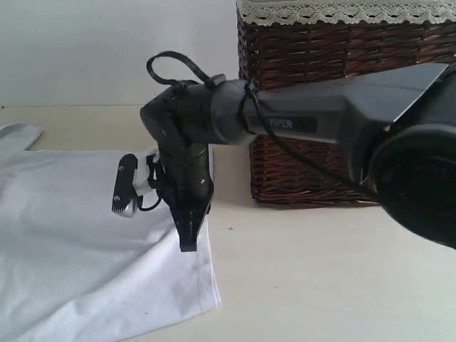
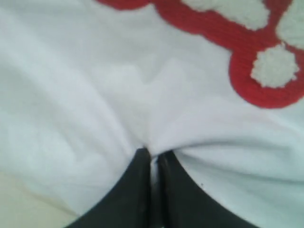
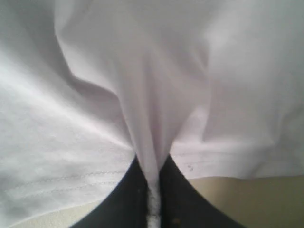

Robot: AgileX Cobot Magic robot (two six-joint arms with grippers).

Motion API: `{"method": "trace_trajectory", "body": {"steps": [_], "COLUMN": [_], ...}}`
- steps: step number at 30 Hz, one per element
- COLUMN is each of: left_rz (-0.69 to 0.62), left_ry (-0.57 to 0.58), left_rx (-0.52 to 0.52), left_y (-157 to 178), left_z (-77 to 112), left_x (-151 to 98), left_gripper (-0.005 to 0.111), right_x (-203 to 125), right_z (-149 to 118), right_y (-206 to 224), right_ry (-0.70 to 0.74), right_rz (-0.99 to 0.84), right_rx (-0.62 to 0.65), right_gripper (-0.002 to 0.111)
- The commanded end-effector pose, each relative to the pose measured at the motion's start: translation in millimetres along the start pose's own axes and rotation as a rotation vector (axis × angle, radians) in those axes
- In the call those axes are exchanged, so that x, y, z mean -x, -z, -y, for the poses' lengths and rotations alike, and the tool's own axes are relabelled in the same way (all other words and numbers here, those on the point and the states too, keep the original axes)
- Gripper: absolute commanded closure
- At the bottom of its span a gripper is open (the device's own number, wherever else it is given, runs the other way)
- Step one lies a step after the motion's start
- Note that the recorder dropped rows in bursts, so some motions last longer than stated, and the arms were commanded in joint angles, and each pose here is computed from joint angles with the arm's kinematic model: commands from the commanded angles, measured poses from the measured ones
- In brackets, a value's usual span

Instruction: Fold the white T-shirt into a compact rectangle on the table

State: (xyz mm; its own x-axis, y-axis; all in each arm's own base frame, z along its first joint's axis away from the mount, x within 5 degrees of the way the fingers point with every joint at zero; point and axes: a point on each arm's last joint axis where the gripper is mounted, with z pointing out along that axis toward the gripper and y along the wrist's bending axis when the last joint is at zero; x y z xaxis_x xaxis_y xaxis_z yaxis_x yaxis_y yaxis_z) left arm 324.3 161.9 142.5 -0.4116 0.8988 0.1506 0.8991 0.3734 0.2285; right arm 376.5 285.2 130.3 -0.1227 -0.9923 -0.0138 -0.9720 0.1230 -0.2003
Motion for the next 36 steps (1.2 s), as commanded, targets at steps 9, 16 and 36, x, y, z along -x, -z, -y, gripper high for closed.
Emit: {"method": "trace_trajectory", "body": {"steps": [9,16,36], "left_rz": [-0.096,-0.089,0.143], "left_ry": [0.436,0.839,0.838], "left_rx": [0.281,0.529,0.498], "left_y": [149,230,254], "left_z": [15.9,53.8,96.2], "left_x": [-35,-56,-26], "left_gripper": [0.107,0.107,0.107], "right_x": [-31,-56,-82], "right_z": [4,-14,-44], "right_y": [152,233,269], "right_ry": [-0.121,-0.227,-0.268], "right_rz": [0.116,0.244,0.345], "right_rx": [-0.130,-0.175,-0.133], "right_gripper": [0.108,0.108,0.108]}}
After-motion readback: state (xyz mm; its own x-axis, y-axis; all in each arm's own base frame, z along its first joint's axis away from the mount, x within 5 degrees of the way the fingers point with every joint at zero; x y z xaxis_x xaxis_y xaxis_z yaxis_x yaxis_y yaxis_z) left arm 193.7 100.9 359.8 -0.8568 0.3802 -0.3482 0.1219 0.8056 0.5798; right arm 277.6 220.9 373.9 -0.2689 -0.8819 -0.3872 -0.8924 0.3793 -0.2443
